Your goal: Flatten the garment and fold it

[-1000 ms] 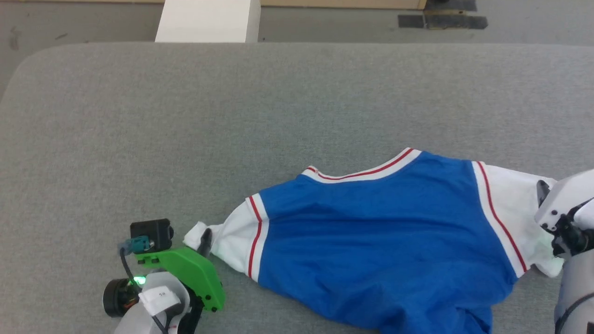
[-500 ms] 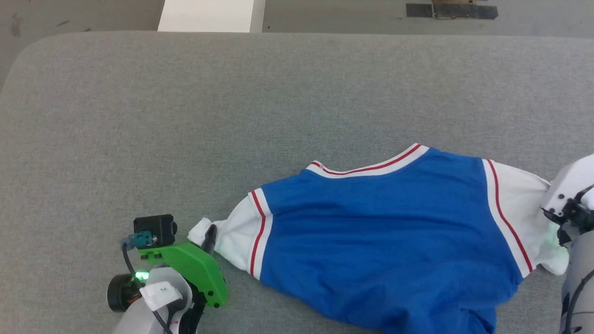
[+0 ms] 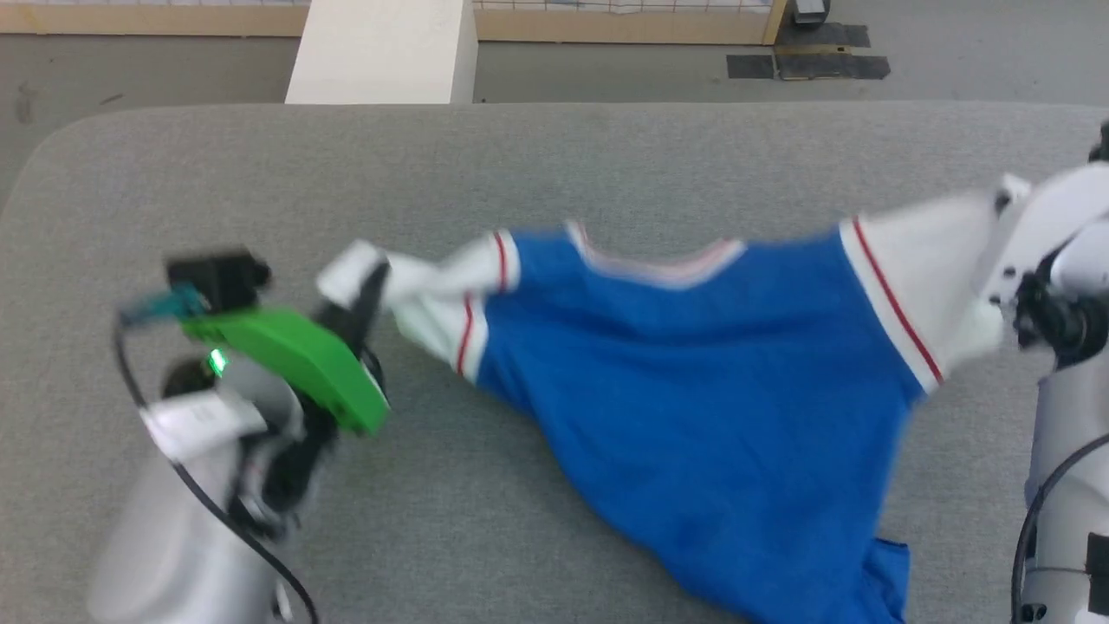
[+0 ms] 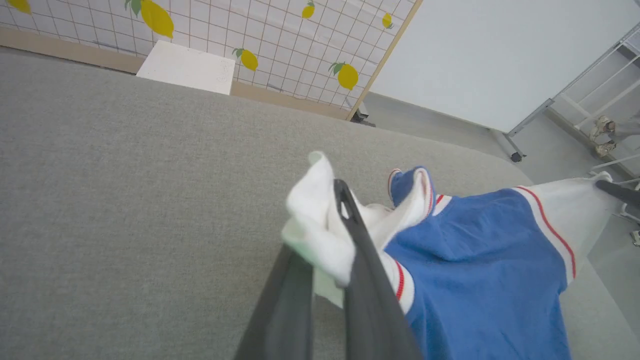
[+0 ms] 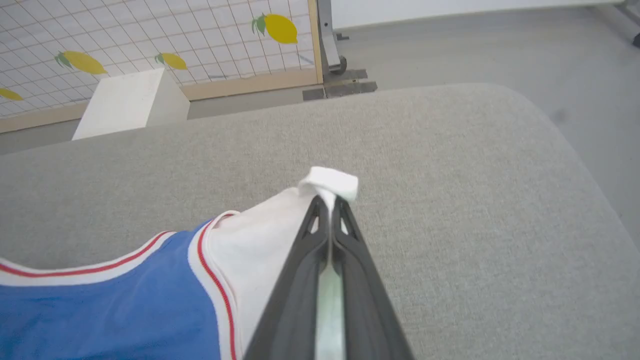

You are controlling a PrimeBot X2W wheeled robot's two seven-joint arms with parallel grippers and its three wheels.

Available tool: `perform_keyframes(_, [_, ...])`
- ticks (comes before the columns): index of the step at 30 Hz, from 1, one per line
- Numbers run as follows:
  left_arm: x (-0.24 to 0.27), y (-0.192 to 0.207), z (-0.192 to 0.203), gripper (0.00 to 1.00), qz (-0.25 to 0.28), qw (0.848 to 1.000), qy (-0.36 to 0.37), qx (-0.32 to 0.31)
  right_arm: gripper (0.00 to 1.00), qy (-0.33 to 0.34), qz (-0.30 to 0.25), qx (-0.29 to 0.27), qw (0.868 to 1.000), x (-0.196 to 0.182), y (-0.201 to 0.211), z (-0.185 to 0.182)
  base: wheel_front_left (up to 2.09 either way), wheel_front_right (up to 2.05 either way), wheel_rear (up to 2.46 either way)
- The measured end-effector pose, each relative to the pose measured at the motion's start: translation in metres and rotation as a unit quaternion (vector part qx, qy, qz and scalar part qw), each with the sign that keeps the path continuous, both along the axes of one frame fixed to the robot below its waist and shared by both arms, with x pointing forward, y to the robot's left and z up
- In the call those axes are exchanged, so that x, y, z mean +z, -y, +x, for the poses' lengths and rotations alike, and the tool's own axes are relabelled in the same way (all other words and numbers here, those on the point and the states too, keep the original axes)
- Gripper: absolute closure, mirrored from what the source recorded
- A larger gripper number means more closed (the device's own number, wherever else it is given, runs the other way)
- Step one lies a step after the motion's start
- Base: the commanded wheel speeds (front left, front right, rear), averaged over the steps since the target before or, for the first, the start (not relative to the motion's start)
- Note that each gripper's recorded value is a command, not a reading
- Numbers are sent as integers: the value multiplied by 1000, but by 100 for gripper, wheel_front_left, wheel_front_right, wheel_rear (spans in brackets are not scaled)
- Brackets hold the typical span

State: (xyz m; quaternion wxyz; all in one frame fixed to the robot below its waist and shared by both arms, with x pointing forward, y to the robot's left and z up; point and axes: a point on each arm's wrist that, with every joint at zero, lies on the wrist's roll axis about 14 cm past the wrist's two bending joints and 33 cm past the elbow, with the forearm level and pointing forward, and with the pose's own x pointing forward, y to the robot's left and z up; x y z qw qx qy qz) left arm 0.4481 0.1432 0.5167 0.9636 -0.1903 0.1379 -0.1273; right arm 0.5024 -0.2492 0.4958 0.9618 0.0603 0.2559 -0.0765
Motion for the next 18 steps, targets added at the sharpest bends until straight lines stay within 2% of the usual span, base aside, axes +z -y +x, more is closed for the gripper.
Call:
perform_keyframes(4, [48, -6, 34, 100, 0, 999, 42, -13, 100, 60, -53, 35, 996, 53, -8, 22, 0, 0, 0])
perform_keyframes(9, [105, -27, 82, 100, 17, 995, 100, 13, 100, 135, -123, 71, 981, 121, -23, 56, 0, 0, 0])
perform_keyframes(14, [146, -46, 130, 100, 11, 989, 137, 56, 100, 225, -145, 83, 960, 184, -39, 92, 0, 0, 0])
perform_keyframes(18, [181, -65, 165, 100, -6, 977, 186, 103, 100, 296, -152, 78, 940, 226, -45, 117, 0, 0, 0])
